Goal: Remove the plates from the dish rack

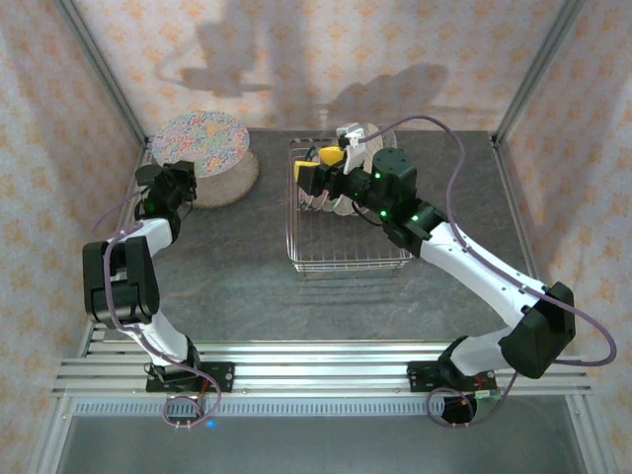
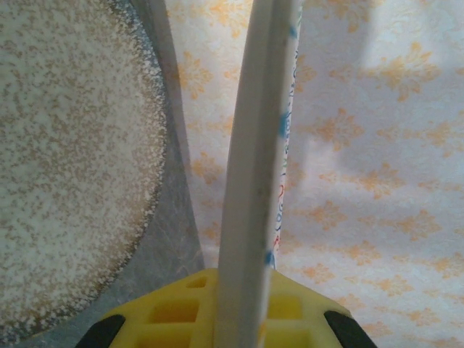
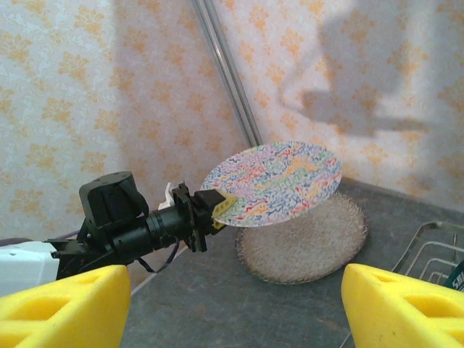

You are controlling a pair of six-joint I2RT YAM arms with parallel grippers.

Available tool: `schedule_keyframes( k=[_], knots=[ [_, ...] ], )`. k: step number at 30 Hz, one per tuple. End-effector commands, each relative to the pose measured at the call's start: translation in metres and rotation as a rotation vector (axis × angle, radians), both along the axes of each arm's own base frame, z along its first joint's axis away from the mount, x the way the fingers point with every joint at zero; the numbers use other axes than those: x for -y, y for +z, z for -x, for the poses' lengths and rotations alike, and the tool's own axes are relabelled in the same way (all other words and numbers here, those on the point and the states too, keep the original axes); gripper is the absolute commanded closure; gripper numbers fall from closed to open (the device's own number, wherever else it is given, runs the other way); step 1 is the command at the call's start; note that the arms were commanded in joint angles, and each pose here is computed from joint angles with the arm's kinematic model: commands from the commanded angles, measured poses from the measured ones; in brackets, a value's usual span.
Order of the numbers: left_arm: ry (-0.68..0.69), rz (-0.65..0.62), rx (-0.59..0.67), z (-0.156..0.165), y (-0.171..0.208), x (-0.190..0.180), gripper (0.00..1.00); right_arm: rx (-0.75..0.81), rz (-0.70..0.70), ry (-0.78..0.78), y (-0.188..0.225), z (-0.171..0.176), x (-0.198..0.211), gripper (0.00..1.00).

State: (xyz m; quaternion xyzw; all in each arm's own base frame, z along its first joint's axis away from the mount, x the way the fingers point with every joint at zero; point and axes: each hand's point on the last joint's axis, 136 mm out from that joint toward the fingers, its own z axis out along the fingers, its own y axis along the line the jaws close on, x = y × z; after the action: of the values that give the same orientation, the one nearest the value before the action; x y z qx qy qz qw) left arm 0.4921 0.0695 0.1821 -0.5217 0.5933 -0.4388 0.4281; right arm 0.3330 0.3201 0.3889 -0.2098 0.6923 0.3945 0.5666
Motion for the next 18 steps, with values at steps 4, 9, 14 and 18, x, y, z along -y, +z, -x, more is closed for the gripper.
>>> schedule_keyframes(
  k=[4,9,14,18],
  knots=[
    [-0.040,-0.065,0.090,-0.010,0.008,0.000,1.00,0.120,0.064,-0.046,0.013,-0.003,-0.004,0.20],
    [-0.049,-0.071,0.066,-0.013,-0.012,0.000,1.00,0.129,0.072,-0.054,0.011,-0.002,-0.007,0.16],
    [-0.054,-0.071,0.044,-0.017,-0.028,0.000,1.00,0.123,0.072,-0.054,0.015,-0.001,-0.007,0.15],
    [-0.062,-0.077,0.018,-0.021,-0.038,-0.001,1.00,0.123,0.070,-0.046,0.019,0.000,-0.008,0.15]
  ],
)
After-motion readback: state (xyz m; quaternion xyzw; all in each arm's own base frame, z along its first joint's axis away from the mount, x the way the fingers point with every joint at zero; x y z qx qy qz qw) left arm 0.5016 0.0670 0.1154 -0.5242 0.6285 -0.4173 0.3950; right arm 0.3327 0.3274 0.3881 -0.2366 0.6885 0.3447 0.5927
